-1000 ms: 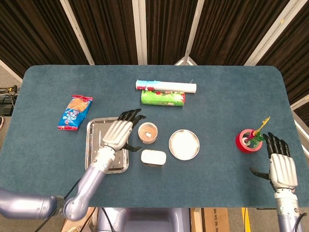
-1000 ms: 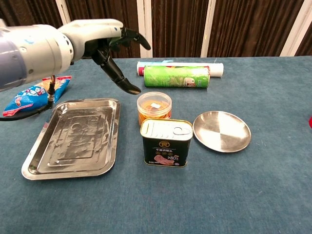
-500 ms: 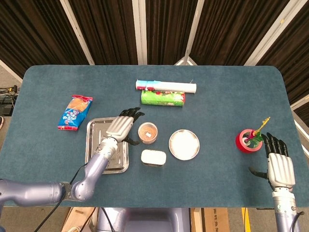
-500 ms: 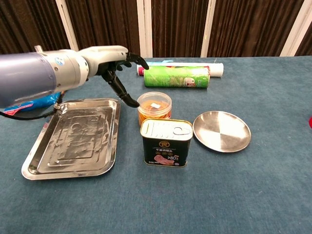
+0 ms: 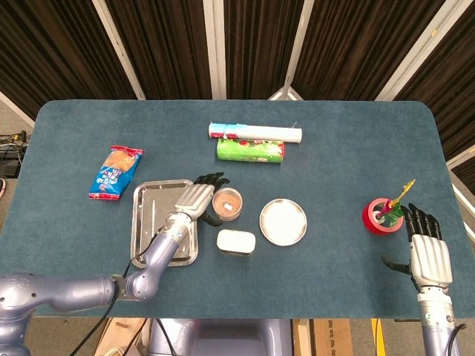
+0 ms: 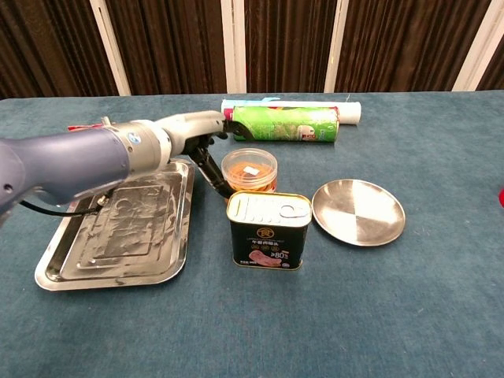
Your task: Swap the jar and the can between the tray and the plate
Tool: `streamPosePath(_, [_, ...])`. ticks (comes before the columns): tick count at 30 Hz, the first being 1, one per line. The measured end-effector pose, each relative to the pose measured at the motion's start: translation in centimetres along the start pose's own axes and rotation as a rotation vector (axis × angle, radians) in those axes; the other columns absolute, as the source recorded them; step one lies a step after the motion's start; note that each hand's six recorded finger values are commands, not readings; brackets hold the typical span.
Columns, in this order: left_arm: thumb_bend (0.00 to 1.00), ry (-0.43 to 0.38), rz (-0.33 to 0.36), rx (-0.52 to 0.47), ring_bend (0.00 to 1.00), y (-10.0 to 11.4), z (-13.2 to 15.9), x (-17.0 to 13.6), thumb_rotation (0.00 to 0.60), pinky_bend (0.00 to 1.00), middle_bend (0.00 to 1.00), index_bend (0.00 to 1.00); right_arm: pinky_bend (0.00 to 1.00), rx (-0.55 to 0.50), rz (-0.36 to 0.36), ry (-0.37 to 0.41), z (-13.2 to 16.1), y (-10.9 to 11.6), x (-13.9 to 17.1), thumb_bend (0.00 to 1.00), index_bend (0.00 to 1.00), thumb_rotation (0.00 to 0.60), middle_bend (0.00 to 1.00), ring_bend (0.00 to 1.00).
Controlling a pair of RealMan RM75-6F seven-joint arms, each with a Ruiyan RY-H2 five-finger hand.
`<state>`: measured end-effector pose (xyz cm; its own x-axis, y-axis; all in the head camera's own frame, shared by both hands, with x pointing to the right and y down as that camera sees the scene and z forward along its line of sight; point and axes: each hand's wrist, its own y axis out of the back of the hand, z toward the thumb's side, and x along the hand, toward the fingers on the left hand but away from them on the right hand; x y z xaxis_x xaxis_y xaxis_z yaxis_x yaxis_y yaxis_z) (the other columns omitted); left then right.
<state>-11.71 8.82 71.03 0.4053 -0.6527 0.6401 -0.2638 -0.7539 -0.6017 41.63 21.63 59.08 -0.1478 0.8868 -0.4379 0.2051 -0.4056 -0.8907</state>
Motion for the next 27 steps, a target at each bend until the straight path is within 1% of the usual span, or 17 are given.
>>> streamPosePath(3, [0.01, 0.0, -0.011, 0.01, 0.0, -0.4, -0.2, 0.3, 0.6, 0.09, 0.0, 0.14, 0.0, -0.008, -0.002, -0.002, 0.0, 0.1, 0.0, 0.0, 0.0, 0.6, 0.0, 0.0])
streamPosePath(8, [0.12, -0.005, -0.016, 0.014, 0.02, 0.0, -1.0, -0.5, 0.6, 0.19, 0.06, 0.16, 0.0, -0.009, 0.0, 0.007, 0.2, 0.0, 0.1, 0.0, 0.0, 0.6, 0.0, 0.0])
streamPosePath(10, [0.15, -0.012, -0.008, 0.016, 0.03, 0.3, -1.1, -0.7, 0.6, 0.21, 0.08, 0.17, 0.0, -0.009, 0.0, 0.008, 0.2, 0.0, 0.1, 0.0, 0.0, 0.6, 0.0, 0.0])
streamPosePath(12, [0.16, -0.021, -0.003, 0.017, 0.03, 0.2, -0.9, -0.6, 0.6, 0.21, 0.09, 0.17, 0.0, -0.012, 0.003, 0.007, 0.2, 0.0, 0.1, 0.0, 0.0, 0.6, 0.0, 0.0])
streamPosePath(19, [0.18, -0.014, -0.005, 0.011, 0.04, -0.1, -1.1, -0.4, 0.6, 0.21, 0.09, 0.18, 0.0, -0.016, 0.009, 0.007, 0.1, -0.2, 0.1, 0.0, 0.0, 0.6, 0.0, 0.0])
streamPosePath(27, [0.29, -0.03, 0.0, -0.007, 0.07, -1.3, 0.2, 0.8, 0.6, 0.22, 0.15, 0.23, 0.0, -0.018, 0.011, 0.006, 0.1, -0.2, 0.0, 0.0, 0.0, 0.6, 0.0, 0.0])
